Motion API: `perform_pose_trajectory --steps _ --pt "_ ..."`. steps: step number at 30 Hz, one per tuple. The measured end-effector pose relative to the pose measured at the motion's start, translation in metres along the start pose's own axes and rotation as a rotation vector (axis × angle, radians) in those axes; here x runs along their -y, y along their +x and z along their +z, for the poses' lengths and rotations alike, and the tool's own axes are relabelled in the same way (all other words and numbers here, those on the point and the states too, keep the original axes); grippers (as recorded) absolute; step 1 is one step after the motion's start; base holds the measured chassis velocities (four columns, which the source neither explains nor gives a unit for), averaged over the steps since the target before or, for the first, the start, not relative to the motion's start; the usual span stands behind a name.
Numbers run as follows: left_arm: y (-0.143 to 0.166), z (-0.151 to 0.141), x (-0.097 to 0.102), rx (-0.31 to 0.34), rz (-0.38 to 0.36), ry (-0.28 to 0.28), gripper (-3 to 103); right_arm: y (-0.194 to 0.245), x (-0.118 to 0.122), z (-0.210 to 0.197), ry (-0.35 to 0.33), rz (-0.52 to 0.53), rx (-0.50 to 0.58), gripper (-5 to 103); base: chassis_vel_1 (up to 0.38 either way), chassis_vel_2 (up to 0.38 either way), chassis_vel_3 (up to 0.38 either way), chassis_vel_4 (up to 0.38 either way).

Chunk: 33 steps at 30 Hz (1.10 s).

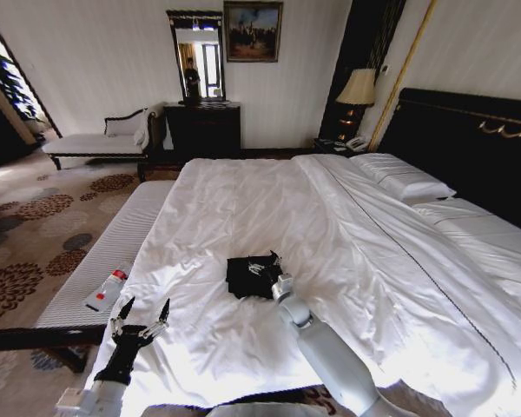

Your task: Fold the clothes on the bed.

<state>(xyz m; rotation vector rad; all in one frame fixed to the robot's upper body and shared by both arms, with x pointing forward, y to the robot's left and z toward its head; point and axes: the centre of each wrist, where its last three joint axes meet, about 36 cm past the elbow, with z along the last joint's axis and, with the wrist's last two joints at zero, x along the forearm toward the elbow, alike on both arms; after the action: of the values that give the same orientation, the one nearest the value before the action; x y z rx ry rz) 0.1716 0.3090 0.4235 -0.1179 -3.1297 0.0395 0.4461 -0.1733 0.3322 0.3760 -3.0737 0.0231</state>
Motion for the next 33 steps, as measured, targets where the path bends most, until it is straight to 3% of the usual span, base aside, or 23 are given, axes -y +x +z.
perform_pose_trajectory --steps 2,11,17,24,33 --pt "0.0 0.0 0.0 0.0 0.0 0.0 100 0.015 0.03 -0.004 0.02 0.062 0.034 100 0.0 0.0 0.0 0.0" --pt "0.0 0.0 0.0 0.0 0.0 0.0 100 0.068 0.081 -0.014 0.094 0.139 0.064 100 0.0 0.0 0.0 0.0" --pt "0.0 0.0 0.0 0.0 0.0 0.0 100 0.107 0.109 -0.023 0.101 0.183 0.068 100 0.0 0.0 0.0 0.0" --pt "0.0 0.0 0.0 0.0 0.0 0.0 100 0.141 0.126 -0.04 0.098 0.184 0.086 100 0.0 0.0 0.0 0.0" --pt "0.0 0.0 0.0 0.0 0.0 0.0 100 0.184 0.123 -0.052 0.065 0.238 0.105 100 0.0 0.0 0.0 0.0"
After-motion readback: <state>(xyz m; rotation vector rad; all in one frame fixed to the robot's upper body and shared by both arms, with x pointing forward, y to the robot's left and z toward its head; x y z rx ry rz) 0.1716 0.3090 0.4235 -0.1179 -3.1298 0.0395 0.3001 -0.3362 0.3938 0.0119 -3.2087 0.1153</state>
